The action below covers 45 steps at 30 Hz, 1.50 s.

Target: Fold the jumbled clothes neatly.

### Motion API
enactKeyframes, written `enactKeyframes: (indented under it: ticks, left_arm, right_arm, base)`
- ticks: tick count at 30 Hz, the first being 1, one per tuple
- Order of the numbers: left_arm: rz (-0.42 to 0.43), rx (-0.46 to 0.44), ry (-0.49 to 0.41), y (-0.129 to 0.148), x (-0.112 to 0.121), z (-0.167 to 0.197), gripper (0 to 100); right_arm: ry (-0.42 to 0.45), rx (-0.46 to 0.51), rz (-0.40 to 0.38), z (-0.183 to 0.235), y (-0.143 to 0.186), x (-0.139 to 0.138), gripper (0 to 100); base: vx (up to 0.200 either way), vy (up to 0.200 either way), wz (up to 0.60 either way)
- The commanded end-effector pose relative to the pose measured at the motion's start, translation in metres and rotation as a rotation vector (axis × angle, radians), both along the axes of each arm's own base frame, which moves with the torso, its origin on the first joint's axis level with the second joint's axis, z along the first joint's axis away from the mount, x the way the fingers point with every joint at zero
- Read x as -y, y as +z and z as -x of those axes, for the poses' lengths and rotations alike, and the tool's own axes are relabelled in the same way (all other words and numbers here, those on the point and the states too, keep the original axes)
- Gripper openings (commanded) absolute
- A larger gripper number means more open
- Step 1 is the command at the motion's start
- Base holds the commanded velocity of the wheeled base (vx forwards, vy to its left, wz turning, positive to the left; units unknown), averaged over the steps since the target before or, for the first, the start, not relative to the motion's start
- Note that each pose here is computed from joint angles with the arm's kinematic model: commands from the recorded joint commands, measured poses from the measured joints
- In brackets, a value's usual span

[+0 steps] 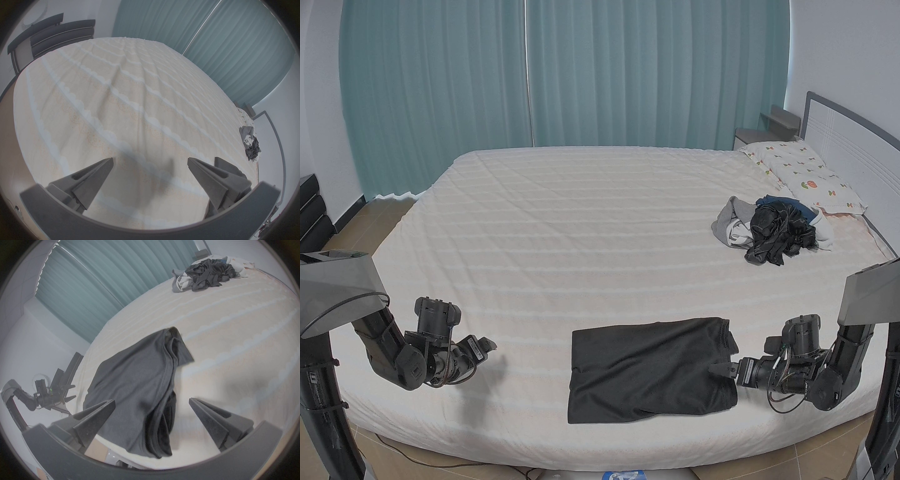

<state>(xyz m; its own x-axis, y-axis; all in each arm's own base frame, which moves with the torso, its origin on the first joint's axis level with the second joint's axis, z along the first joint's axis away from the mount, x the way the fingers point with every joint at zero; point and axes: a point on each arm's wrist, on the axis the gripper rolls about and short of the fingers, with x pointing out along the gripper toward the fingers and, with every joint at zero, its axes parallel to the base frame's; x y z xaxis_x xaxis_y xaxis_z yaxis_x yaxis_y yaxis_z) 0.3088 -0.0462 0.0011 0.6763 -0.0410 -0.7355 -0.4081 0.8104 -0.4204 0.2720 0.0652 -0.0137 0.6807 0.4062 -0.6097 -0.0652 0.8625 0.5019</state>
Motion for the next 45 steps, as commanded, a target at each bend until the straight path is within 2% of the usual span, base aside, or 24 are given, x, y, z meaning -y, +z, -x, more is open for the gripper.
enactKeyframes:
  ticks: [1, 3, 4, 9, 27, 28, 33, 39, 45]
  left_arm:
    - [0.0, -0.001, 0.0, 0.0, 0.0, 0.0, 100]
    - [0.001, -0.003, -0.001, -0.001, 0.0, 0.0, 100]
    - [0.001, -0.002, -0.001, -0.001, 0.0, -0.001, 100]
    - [0.0, -0.005, -0.001, -0.002, 0.0, -0.001, 100]
    - [-0.001, -0.015, 0.001, -0.007, 0.0, -0.002, 100]
    - [-0.003, -0.016, 0.0, -0.007, 0.0, -0.002, 100]
    - [-0.001, -0.014, 0.001, -0.006, 0.001, -0.002, 100]
    - [-0.001, -0.012, 0.001, -0.005, 0.0, -0.002, 100]
    - [-0.001, -0.01, 0.001, -0.005, 0.0, -0.002, 100]
  right_arm:
    - [0.016, -0.04, 0.01, 0.015, -0.003, 0.003, 100]
    - [0.017, -0.046, 0.011, 0.016, -0.004, 0.003, 100]
    - [0.018, -0.06, 0.012, 0.019, -0.005, 0.004, 0]
    - [0.062, -0.135, 0.022, 0.033, -0.017, 0.002, 0]
    - [0.044, -0.15, 0.044, 0.051, -0.015, 0.017, 0]
    - [0.04, -0.156, 0.044, 0.051, -0.016, 0.018, 100]
    - [0.035, -0.152, 0.044, 0.05, -0.017, 0.019, 100]
    - [-0.021, 0.026, 0.007, 0.023, -0.004, 0.025, 100]
    - [-0.085, 0.076, -0.046, -0.016, -0.011, 0.024, 100]
  base:
    - [0.0, 0.0, 0.0]
    - [0.0, 0.0, 0.0]
    - [0.0, 0.0, 0.0]
    - [0.0, 0.0, 0.0]
    - [0.0, 0.0, 0.0]
    - [0.0, 0.0, 0.0]
    - [0.0, 0.0, 0.0]
    - [0.0, 0.0, 0.0]
    - [0.0, 0.0, 0.0]
